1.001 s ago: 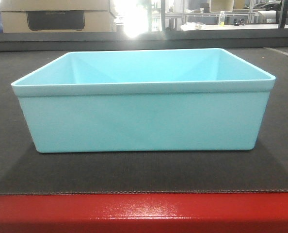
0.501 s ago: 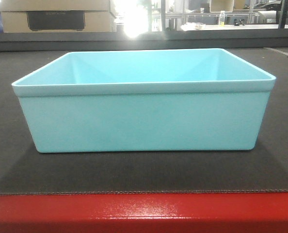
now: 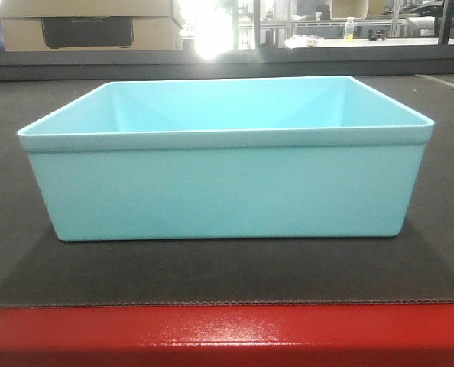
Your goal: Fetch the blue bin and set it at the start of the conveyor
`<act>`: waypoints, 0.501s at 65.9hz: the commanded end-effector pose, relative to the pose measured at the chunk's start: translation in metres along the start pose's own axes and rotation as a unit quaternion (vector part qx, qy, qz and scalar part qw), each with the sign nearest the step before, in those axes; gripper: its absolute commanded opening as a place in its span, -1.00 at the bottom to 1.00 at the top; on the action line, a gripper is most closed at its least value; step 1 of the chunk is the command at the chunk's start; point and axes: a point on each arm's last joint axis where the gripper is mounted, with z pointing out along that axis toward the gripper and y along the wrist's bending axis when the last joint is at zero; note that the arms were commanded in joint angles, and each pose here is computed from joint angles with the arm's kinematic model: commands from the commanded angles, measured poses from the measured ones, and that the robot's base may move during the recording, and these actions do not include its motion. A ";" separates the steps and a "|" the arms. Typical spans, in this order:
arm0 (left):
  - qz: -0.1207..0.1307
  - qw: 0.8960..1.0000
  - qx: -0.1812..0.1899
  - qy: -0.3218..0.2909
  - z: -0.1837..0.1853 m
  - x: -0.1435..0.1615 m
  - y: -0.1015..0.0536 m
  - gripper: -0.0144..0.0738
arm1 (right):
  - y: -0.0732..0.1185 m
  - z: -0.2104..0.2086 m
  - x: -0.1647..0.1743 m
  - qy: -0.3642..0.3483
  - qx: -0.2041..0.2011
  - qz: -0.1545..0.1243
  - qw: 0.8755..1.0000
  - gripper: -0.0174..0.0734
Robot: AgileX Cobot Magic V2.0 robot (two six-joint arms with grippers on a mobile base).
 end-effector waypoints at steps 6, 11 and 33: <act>-0.002 1.000 -0.002 -0.020 -0.001 -0.004 0.000 -0.92 | 0.000 -0.001 -0.002 -0.014 0.003 -0.007 1.000 -0.97; -0.002 1.000 -0.002 -0.020 -0.001 -0.004 0.000 -0.92 | 0.000 -0.001 -0.002 -0.014 0.003 -0.007 1.000 -0.97; -0.002 1.000 -0.002 -0.020 -0.001 -0.004 0.000 -0.92 | 0.000 -0.001 -0.002 -0.014 0.003 -0.007 1.000 -0.97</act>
